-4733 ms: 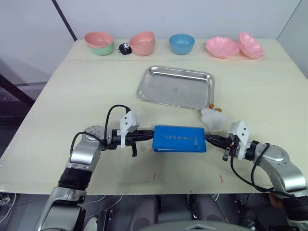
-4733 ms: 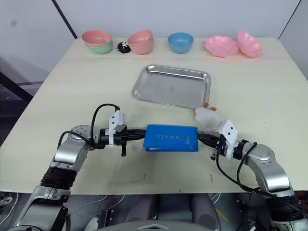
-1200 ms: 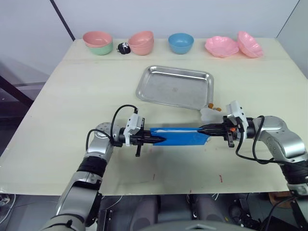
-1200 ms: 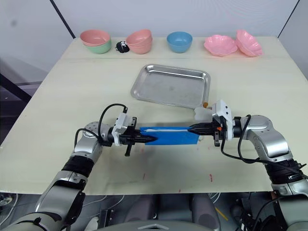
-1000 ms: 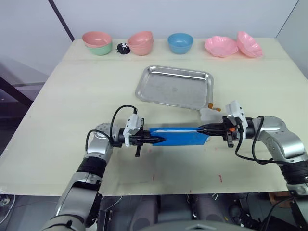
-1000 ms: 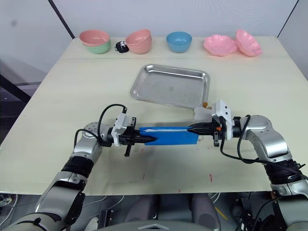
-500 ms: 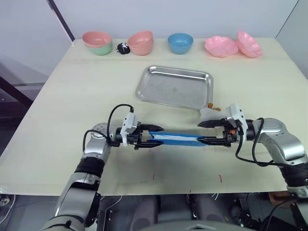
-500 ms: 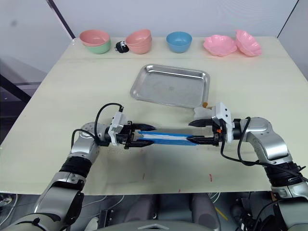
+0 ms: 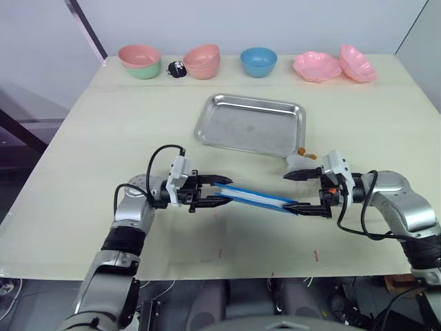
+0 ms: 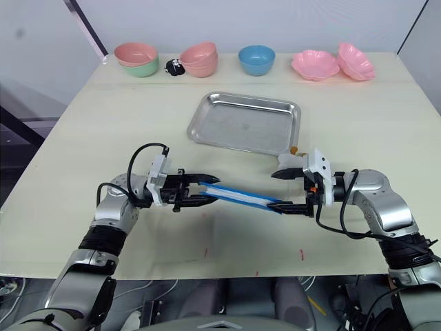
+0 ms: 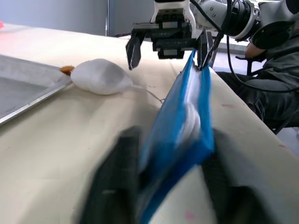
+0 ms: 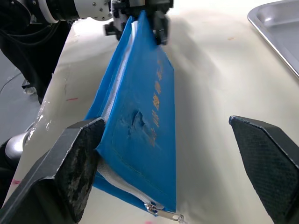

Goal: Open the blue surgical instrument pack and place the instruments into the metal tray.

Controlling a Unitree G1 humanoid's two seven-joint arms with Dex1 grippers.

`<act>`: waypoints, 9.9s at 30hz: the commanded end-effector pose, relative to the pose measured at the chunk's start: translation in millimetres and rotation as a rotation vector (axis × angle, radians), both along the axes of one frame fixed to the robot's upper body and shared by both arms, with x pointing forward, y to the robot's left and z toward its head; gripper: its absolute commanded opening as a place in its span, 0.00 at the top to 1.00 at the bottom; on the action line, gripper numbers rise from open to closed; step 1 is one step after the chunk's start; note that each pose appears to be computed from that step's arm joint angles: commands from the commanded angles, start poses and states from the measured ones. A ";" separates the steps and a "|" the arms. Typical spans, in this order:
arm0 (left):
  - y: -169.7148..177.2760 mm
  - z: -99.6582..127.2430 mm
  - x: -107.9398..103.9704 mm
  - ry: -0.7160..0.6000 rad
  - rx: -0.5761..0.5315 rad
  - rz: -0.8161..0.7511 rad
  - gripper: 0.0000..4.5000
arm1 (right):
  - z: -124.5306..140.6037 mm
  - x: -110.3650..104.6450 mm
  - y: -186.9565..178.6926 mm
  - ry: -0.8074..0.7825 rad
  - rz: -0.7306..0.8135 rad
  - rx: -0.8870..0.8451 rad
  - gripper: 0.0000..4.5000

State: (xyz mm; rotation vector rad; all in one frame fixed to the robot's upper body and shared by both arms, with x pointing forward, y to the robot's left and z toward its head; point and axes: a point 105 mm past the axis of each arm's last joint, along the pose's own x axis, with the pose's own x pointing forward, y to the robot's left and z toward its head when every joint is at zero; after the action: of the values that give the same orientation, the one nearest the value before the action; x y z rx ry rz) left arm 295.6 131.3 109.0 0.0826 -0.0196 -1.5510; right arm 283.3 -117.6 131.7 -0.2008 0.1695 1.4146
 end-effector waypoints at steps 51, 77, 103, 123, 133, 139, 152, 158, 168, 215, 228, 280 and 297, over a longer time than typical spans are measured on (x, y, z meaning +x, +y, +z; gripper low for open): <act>1.3 -1.2 14.9 -0.059 0.061 0.059 1.00 | 65.1 12.3 -86.0 -0.021 -0.395 0.178 0.99; -22.4 7.2 32.3 -0.105 0.055 0.013 1.00 | 137.5 32.1 84.3 -0.446 -0.109 0.257 0.99; -23.9 4.5 31.1 -0.103 0.055 0.000 1.00 | 43.1 -27.5 104.7 -0.842 0.235 -0.064 0.63; -22.2 2.9 30.2 -0.114 0.065 -0.004 1.00 | 66.6 17.4 -14.6 -0.369 -0.189 0.056 0.01; -23.5 5.3 30.6 -0.126 0.064 -0.012 1.00 | 13.6 19.2 -22.1 -0.136 -0.192 0.079 0.01; -21.7 6.0 30.9 -0.128 0.068 -0.008 1.00 | 14.5 23.4 -8.0 -0.128 -0.182 0.131 0.20; -19.4 8.1 32.4 -0.125 0.063 0.010 1.00 | 11.2 20.8 -3.9 -0.126 -0.151 0.124 0.98; -4.7 22.2 37.4 -0.131 0.050 0.065 0.58 | 10.4 20.7 -7.2 -0.134 -0.147 0.112 1.00; 10.3 76.1 3.1 -0.125 -0.050 -0.012 0.02 | 7.0 22.5 -9.7 -0.147 -0.138 0.089 1.00; 81.2 46.0 16.7 -0.264 0.250 0.250 1.00 | 2.3 28.7 -7.2 -0.195 -0.146 0.054 1.00; 92.7 -16.5 2.7 -0.118 0.410 0.191 1.00 | 4.1 24.8 -7.6 -0.205 -0.141 0.059 1.00; 73.3 -25.1 6.4 -0.182 0.410 0.106 1.00 | 101.0 12.4 20.2 0.006 -0.114 0.762 1.00; 94.6 -22.3 10.4 -0.183 0.519 0.111 1.00 | 40.6 8.3 27.5 -0.156 -0.096 0.413 1.00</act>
State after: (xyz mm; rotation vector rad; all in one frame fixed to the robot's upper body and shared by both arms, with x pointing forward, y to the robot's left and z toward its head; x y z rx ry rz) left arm 316.7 215.7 102.9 0.6102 0.1275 -1.3532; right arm 294.3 -90.8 163.8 0.1043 -0.1675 1.2888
